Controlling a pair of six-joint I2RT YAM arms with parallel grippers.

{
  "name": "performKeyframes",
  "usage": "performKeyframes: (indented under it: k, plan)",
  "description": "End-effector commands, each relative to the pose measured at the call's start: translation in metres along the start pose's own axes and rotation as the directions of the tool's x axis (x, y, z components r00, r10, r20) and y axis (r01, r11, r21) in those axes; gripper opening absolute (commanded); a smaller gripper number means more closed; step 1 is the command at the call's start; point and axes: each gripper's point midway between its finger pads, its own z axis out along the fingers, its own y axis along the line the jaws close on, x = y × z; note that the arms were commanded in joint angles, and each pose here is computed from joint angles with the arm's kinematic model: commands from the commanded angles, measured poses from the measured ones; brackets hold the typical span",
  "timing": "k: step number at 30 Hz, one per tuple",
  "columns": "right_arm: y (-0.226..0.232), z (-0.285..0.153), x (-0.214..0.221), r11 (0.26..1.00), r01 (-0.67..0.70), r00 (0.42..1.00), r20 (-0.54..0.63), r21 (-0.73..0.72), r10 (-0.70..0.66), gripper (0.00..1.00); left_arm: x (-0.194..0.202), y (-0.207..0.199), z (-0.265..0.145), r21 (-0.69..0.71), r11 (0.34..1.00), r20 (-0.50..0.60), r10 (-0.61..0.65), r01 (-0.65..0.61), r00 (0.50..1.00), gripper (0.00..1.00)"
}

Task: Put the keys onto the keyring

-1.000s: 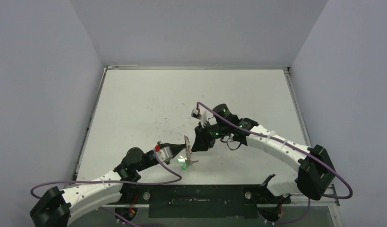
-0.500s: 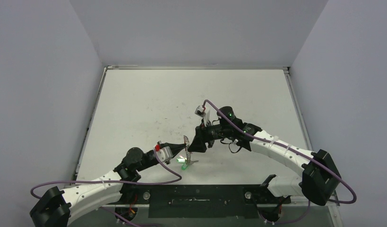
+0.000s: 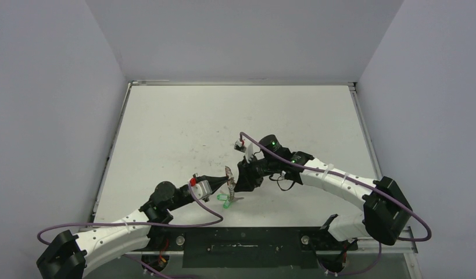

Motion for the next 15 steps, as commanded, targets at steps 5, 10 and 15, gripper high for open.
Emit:
performKeyframes:
  k: [5,10,15]
  plan:
    - [0.001,-0.003,-0.008,0.996,0.084,0.996,0.006,0.008,-0.084,0.09,-0.02,0.006,0.002,-0.02,1.0,0.068,0.022,-0.021,0.997,0.0]
    - [0.003,-0.006,-0.01,0.993,0.116,0.993,0.029,0.007,-0.117,0.02,-0.021,0.006,0.002,-0.022,1.0,0.068,0.022,-0.02,0.997,0.0]
    - [0.011,-0.015,-0.01,0.982,0.187,0.981,0.052,-0.015,-0.186,0.25,-0.02,0.006,0.002,-0.023,1.0,0.067,0.022,-0.02,0.998,0.0]
